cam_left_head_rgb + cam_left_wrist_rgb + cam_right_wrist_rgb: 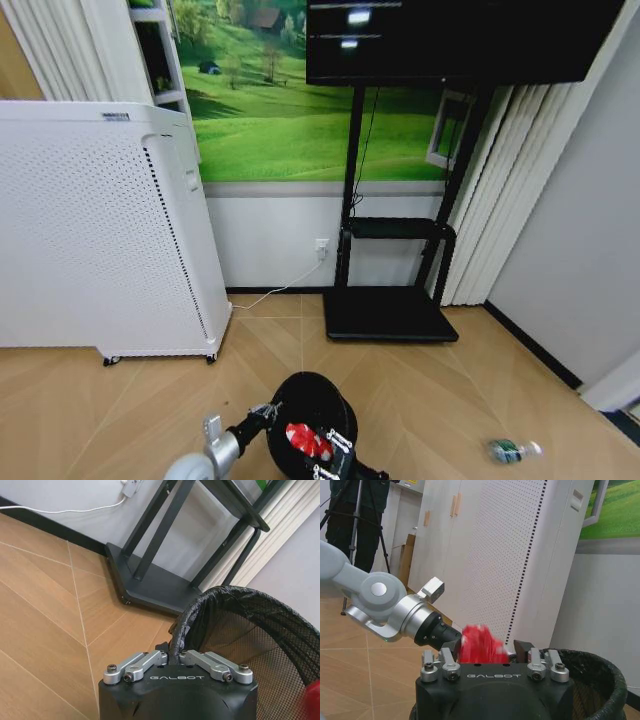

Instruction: Pick up the trash bin and place the garbage on the floor into it.

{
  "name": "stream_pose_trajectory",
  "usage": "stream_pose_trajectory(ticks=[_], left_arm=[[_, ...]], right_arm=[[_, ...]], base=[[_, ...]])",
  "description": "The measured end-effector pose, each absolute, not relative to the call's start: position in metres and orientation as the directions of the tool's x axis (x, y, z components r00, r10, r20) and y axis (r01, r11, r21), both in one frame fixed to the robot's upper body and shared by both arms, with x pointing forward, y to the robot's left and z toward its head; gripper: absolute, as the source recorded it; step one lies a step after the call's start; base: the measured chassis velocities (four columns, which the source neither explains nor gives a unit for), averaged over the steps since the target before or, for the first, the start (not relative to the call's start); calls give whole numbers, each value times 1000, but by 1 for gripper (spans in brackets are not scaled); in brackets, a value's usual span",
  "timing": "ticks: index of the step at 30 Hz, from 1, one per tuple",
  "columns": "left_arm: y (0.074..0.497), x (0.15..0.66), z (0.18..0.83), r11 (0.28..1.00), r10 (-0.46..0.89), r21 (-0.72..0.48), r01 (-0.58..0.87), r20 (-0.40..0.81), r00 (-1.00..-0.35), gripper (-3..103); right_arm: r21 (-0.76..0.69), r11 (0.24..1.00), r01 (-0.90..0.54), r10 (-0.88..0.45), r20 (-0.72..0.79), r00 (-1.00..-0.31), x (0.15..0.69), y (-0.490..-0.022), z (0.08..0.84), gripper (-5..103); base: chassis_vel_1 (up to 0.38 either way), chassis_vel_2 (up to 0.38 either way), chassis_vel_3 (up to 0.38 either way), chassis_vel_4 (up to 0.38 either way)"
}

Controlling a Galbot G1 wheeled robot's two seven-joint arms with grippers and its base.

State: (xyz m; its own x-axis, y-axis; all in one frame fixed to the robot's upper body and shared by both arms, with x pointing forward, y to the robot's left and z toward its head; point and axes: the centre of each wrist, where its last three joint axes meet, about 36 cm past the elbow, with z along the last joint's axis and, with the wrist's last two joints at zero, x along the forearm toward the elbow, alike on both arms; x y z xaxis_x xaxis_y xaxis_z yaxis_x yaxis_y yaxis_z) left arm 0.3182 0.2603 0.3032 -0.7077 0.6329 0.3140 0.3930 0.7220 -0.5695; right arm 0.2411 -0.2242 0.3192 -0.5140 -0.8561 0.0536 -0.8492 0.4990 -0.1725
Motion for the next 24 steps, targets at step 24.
stream_pose_trajectory(ticks=[24], left_arm=[[285, 345, 369, 845, 129, -513, -152, 471, -873, 4]], right_arm=[[-125, 899, -420, -424, -4, -906, 285, -286, 334, 100]], base=[[0, 0, 0, 0]])
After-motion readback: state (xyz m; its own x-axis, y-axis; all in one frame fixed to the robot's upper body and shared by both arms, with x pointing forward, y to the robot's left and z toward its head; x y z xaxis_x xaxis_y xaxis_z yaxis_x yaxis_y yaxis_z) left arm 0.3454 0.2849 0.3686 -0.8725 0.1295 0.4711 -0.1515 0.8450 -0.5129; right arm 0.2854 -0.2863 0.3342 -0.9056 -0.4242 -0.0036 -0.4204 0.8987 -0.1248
